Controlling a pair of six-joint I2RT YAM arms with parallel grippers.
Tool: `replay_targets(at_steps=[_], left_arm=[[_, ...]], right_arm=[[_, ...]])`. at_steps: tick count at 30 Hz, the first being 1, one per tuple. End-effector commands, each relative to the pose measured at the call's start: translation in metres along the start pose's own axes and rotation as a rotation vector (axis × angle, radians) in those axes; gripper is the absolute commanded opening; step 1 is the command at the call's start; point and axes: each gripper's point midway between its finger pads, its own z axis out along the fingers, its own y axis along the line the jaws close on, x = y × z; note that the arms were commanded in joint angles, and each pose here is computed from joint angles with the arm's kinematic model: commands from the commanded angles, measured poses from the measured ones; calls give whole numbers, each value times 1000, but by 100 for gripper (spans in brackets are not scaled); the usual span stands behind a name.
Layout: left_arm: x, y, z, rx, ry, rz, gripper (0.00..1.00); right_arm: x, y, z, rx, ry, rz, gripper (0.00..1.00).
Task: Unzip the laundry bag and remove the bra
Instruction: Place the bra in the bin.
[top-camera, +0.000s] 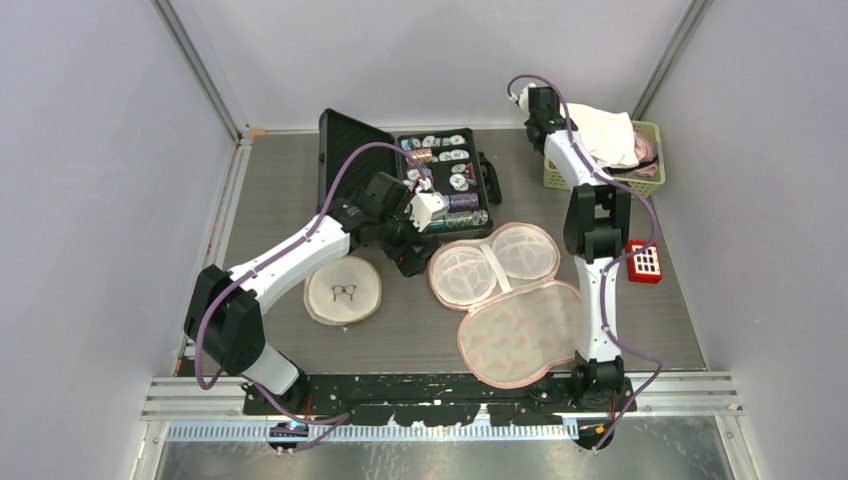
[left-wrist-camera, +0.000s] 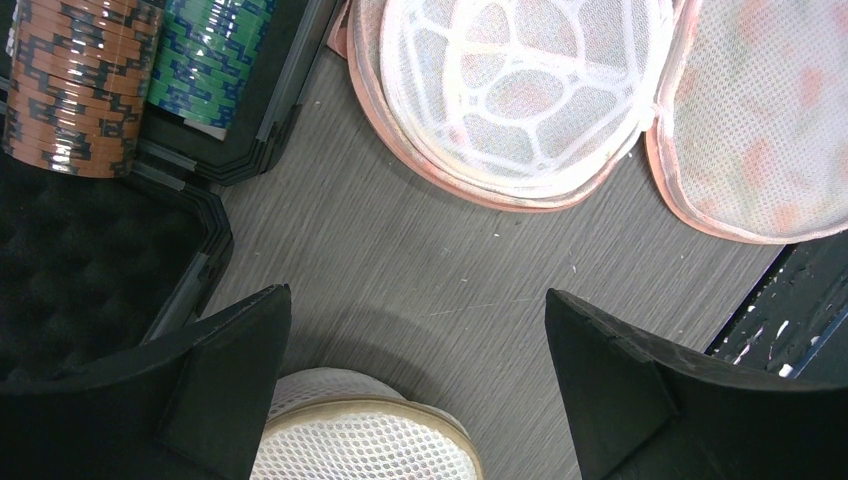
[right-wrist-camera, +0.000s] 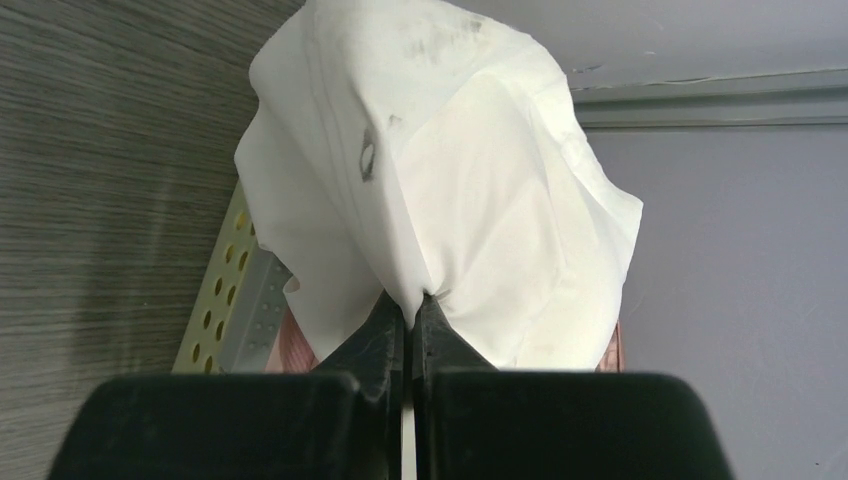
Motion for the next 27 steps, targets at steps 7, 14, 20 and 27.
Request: replay_targets(at_steps=[7,14,20,27], left_arm=[[-8,0,-13,0,-31,-16,100],[-6,-1,-12,5,-24,-23,100],[-6,-2,-11,10,-25,-27,100],[-9,-2,-15,12,-34,-20,100]], right_arm=[[27,-60,2,120,46,-9,1],[42,-72,0,121,65,-34,1],[35,-55,-18,9,46,45,21],[6,-66,-45,-35,-22,179,38]])
